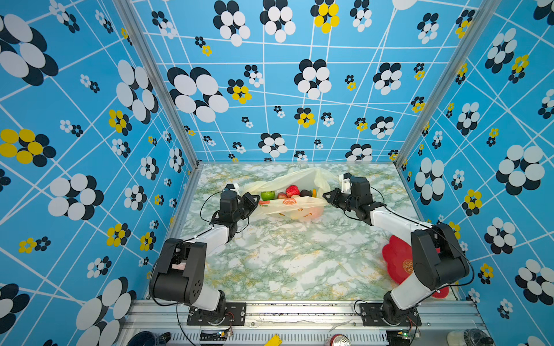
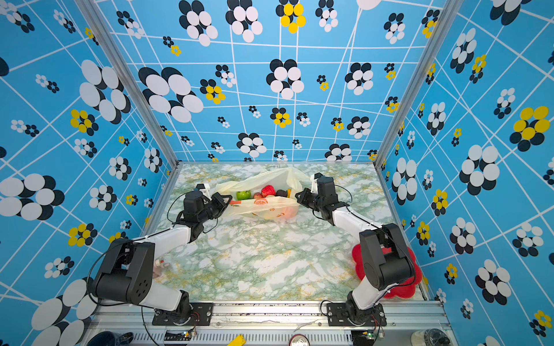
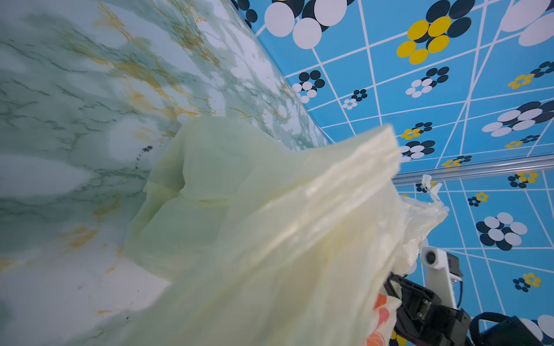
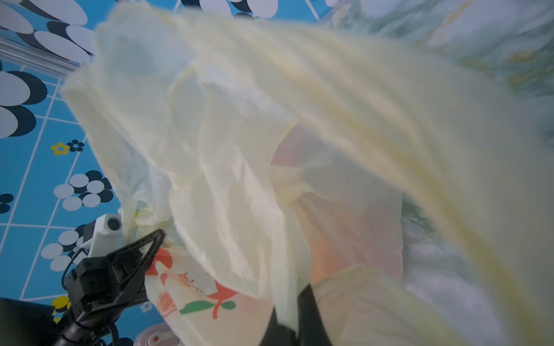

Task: Take fruits out of the plastic bag
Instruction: Spread open the plastic bag at the top-center of the table.

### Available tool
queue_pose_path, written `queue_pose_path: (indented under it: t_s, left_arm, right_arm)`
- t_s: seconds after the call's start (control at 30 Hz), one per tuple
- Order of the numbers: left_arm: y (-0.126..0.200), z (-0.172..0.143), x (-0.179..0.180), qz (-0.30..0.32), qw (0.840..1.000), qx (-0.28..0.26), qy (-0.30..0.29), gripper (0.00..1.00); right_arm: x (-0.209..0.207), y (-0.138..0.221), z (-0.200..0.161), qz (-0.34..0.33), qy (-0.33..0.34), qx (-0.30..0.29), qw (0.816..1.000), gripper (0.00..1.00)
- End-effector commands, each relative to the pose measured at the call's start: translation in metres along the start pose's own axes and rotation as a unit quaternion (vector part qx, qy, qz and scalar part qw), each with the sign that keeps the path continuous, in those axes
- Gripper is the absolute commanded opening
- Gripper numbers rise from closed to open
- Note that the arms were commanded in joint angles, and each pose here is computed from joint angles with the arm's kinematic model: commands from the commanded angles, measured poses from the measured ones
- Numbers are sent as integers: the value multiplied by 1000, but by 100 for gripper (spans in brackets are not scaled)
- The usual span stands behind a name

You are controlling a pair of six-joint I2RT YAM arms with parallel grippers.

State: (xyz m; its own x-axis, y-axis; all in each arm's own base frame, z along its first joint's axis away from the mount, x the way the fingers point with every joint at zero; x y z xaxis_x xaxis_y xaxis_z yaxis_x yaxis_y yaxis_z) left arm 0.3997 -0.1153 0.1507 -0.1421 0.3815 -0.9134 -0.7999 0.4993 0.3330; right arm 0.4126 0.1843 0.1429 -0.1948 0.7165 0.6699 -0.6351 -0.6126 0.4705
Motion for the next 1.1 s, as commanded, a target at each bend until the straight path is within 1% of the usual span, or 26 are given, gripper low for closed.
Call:
queue_pose_path:
  t_s: [0.0,0.13,0.2,0.23,0.3,0.4,0.43,0.47,0.53,0.63,0.7,0.8,1.0,1.07]
  left_arm:
    - [-5,-1,10,-31,999,10,44,0]
    - [-10,-9,16,-37,998,33,45,0]
    - [-10,-12,16,-34,998,42,34,0]
    - [-8,-14,16,-30,998,45,27,3]
    - [-6,-16,16,-12,999,50,13,13]
    - [3,-22,20,42,998,52,-16,31]
    - [8,-23,24,72,996,49,-25,40]
    - [14,-24,28,108,992,44,-37,51]
    - [31,-24,32,180,981,28,-72,65]
    - [61,-23,26,276,950,3,-144,80]
    - [72,-24,17,311,933,1,-183,83]
    - [74,-23,6,343,910,10,-233,88]
    - [49,-12,3,397,871,49,-286,91]
    - [36,-12,4,403,864,65,-294,92]
  right_arm:
    - [4,-5,14,103,-51,-57,992,0]
    - [-2,-10,8,127,-77,-63,987,0]
    - [-4,-12,6,118,-81,-54,988,0]
    - [-3,-12,6,114,-76,-51,989,0]
    - [-1,-11,3,101,-64,-44,992,0]
    - [1,-10,-1,77,-51,-31,995,0]
    - [2,-10,-2,72,-48,-28,996,0]
    - [2,-10,-3,66,-45,-26,996,0]
    - [3,-8,-3,57,-39,-24,997,0]
    - [3,-6,-5,34,-26,-18,999,0]
    - [6,-4,-5,25,-14,-16,999,0]
    - [12,-4,-9,17,8,-4,1000,0]
    - [24,-3,-12,22,21,0,1000,0]
    - [26,-2,-13,22,26,0,999,0]
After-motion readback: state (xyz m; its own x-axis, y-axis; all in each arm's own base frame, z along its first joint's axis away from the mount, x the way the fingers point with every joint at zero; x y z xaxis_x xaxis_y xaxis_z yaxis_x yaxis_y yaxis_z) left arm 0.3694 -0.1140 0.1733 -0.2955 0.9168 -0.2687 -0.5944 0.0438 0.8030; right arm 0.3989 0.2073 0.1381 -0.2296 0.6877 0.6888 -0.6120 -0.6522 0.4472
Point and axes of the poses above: each gripper's point midway between its finger pads, its own y axis back along the fingers, its own x axis along the line the jaws close on, z = x × y, the point moved 2 cm from there along y, back along the fingers, and after that the axes turned 8 degrees about y, right-handed, at the moved point
